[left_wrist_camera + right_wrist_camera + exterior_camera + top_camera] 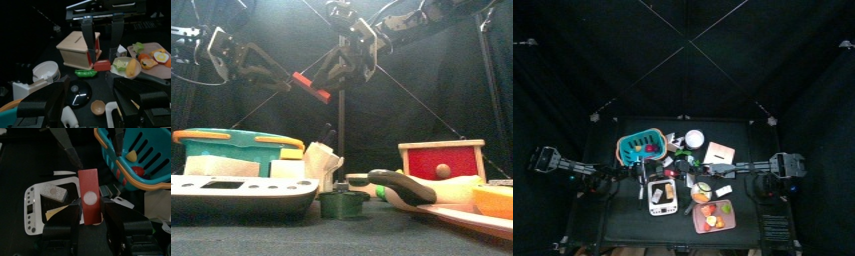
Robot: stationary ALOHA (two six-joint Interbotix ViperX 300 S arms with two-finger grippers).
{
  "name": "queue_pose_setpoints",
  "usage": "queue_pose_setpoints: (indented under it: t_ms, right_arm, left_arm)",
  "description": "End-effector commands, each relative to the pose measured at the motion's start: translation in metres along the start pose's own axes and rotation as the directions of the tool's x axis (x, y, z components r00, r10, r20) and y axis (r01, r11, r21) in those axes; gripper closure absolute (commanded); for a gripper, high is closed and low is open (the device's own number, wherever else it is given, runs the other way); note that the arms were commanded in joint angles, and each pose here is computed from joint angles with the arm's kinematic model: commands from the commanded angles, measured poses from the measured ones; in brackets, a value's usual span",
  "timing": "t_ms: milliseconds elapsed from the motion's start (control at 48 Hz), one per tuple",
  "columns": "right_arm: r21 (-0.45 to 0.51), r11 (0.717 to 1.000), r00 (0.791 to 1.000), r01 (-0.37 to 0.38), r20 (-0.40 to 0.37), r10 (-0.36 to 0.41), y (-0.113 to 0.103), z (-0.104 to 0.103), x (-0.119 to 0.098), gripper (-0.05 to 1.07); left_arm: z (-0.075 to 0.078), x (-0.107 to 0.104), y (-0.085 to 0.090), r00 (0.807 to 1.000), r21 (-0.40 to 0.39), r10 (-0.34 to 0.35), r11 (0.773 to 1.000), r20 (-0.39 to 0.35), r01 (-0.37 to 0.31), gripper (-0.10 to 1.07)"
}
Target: Hand over salmon
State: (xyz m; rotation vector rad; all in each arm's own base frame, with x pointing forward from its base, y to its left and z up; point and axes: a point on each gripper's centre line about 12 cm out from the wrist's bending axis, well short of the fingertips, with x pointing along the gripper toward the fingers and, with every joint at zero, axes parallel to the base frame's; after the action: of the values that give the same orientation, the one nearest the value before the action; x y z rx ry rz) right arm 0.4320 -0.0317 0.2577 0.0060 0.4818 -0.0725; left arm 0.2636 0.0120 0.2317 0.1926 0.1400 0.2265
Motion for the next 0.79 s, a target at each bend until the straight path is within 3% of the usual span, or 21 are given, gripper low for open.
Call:
queue_pose_setpoints:
  t_ms: [0,146,333,583,771]
  right_arm:
    - [0.024,1.0,0.991,0.005,0.131,-0.009,-0.005,0.022,-0.023,0.35]
    - [0.055,0.998,0.966,0.016,0.257,-0.03,-0.014,0.025,-0.035,0.35]
    - [0.077,0.997,0.911,0.022,0.41,-0.051,-0.02,0.029,-0.048,0.35]
    - [0.07,0.997,0.89,0.016,0.454,-0.046,-0.018,0.03,-0.048,0.35]
    - [0.062,0.998,0.881,0.01,0.472,-0.038,-0.015,0.033,-0.049,0.35]
  left_arm:
    - [0.01,0.0,0.002,0.998,0.002,0.021,1.0,0.052,-0.021,0.04]
    - [0.017,0.0,0.001,0.995,0.021,0.027,0.999,0.098,-0.029,0.04]
    - [0.032,-0.002,-0.001,0.978,0.007,0.035,0.999,0.204,-0.037,0.04]
    - [0.045,-0.011,-0.005,0.923,-0.026,0.014,1.0,0.385,-0.004,0.04]
    - [0.044,-0.009,-0.007,0.899,-0.07,-0.01,0.997,0.438,0.045,0.04]
